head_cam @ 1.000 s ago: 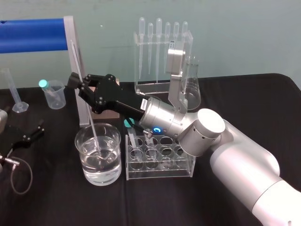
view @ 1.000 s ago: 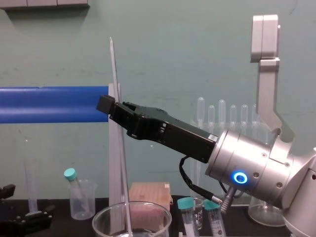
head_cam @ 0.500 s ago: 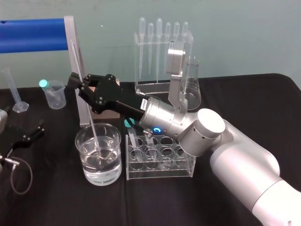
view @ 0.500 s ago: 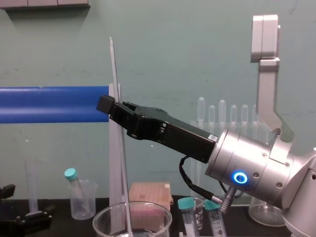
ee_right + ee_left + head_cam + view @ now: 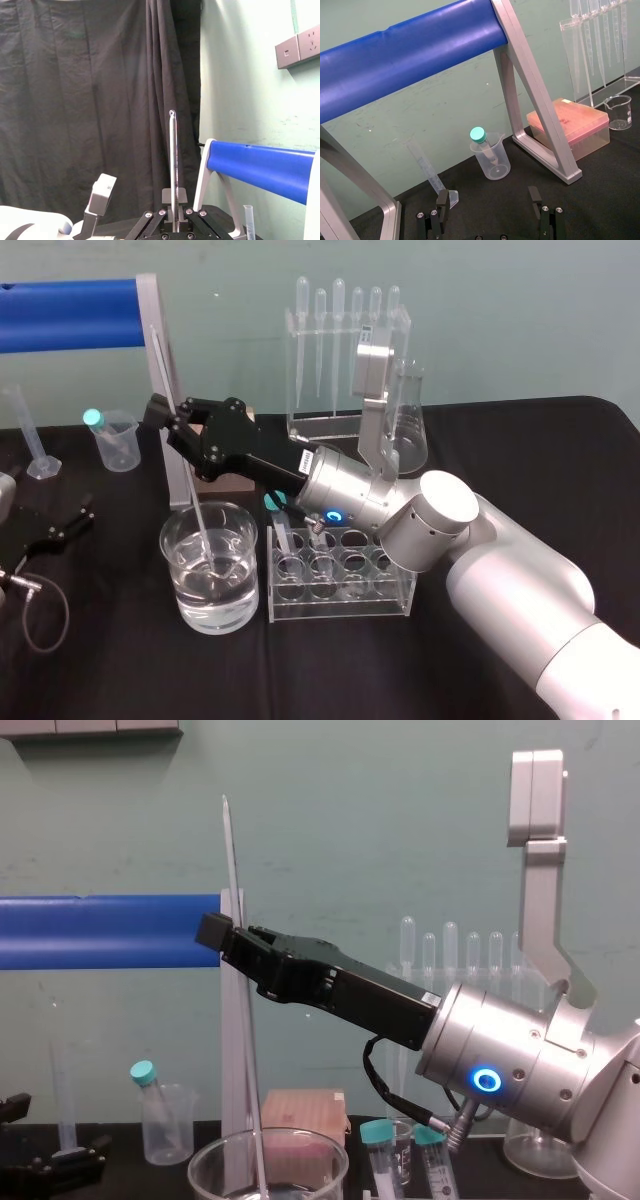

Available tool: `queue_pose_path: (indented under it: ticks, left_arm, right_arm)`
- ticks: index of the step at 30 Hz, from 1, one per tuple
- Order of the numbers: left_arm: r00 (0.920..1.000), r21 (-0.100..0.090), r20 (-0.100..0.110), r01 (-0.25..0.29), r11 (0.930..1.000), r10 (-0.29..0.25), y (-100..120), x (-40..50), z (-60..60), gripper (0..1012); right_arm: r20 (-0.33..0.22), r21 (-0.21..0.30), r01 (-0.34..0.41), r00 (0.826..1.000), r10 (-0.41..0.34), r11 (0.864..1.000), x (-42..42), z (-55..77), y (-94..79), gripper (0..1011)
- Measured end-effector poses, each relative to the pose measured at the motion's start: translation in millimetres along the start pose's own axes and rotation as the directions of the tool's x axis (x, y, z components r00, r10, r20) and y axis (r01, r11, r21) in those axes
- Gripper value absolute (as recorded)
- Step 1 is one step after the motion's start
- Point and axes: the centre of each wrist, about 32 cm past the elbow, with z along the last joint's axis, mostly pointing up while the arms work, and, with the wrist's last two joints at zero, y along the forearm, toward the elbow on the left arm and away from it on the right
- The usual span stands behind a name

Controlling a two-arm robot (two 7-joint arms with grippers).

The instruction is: Hold the thermometer with one hand and immerse one end into the beaker, then reinsert it into the test tube rack.

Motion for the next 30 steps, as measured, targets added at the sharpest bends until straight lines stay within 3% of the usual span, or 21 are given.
queue_pose_path:
  ticks: [30]
  left_arm:
    - [1.0000, 0.000, 0.000, 0.000, 1.0000, 0.000, 0.0, 0.0, 0.0, 1008]
  right_arm:
    - [0.000, 0.000, 0.000, 1.000, 0.000, 1.000, 0.0, 0.0, 0.0, 56]
